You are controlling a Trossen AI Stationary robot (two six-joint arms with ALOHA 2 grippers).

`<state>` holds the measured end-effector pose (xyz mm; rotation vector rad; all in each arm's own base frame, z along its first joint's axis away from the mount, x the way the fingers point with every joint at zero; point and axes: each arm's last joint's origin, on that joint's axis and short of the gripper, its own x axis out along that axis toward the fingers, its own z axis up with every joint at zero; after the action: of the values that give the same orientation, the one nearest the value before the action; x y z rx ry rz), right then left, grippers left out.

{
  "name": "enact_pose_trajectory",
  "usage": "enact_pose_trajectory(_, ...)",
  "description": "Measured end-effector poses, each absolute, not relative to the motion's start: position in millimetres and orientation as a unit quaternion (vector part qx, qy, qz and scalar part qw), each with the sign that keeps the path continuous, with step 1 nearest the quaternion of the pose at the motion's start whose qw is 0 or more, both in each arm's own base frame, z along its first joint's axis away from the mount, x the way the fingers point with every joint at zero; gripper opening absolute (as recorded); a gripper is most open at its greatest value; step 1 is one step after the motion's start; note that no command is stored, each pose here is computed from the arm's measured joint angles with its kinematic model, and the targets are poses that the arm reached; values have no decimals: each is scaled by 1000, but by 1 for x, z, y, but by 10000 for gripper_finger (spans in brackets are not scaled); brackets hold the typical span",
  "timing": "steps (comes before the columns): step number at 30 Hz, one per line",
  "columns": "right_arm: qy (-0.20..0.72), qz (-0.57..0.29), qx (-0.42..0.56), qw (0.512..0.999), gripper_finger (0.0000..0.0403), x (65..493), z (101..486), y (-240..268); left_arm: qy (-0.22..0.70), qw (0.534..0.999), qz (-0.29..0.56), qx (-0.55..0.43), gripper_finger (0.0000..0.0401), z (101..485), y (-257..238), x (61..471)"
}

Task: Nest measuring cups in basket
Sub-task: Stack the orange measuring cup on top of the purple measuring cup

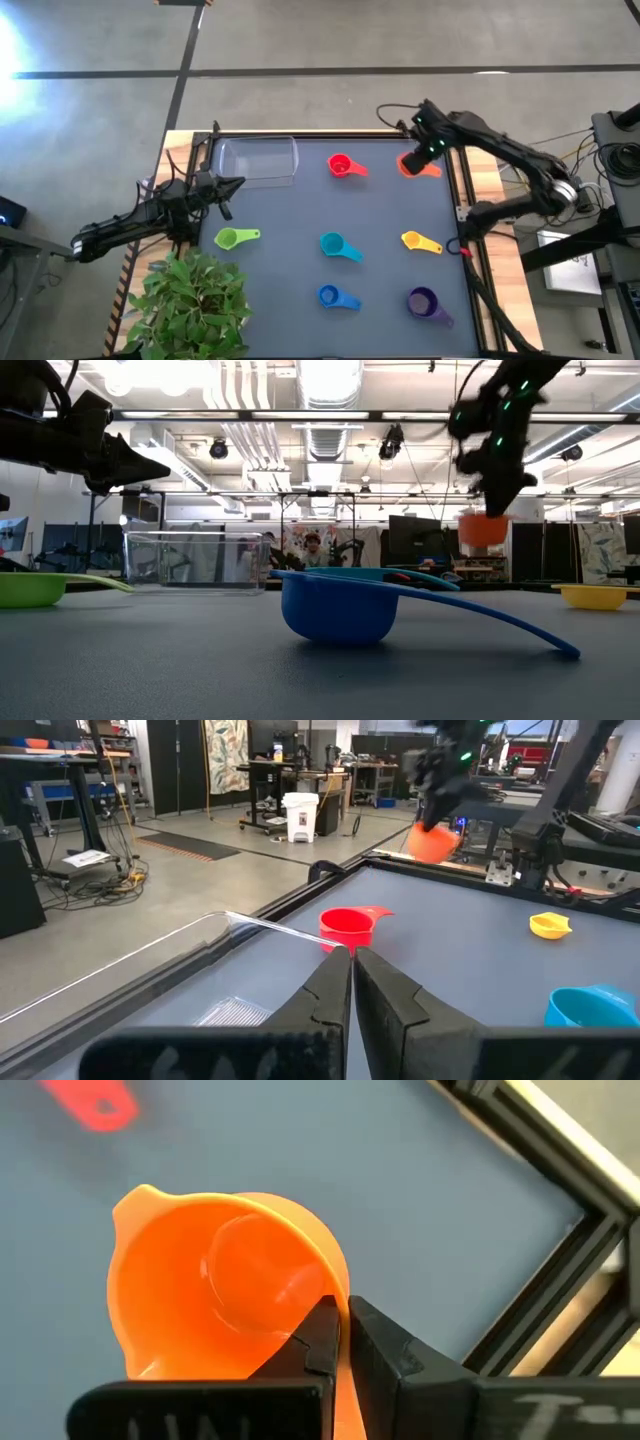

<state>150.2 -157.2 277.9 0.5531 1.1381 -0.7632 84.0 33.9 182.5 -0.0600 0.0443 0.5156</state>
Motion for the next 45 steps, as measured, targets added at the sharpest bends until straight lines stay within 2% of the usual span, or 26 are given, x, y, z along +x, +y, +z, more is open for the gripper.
enact_pose_trajectory(6, 447, -352, 282, 773, 9, 137, 306, -105, 22, 966, 255, -30, 0, 182, 34, 84)
enact_pose_trajectory(13, 414, -302, 340, 788, 9, 129, 314, -60, 22, 966, 255, -30, 0, 182, 34, 84)
enact_pose_trajectory(19, 439, -292, 397, 751, 9, 130, 306, -28, 22, 966, 255, -30, 0, 182, 34, 84)
enact_pose_trajectory(24, 484, -293, 409, 716, 9, 133, 300, 1, 22, 966, 255, -30, 0, 182, 34, 84)
enact_pose_trajectory(36, 556, -273, 386, 684, 9, 139, 281, 82, 22, 966, 255, -30, 0, 182, 34, 84)
enact_pose_trajectory(45, 541, -257, 418, 683, 9, 130, 271, 138, 22, 966, 255, -30, 0, 182, 34, 84)
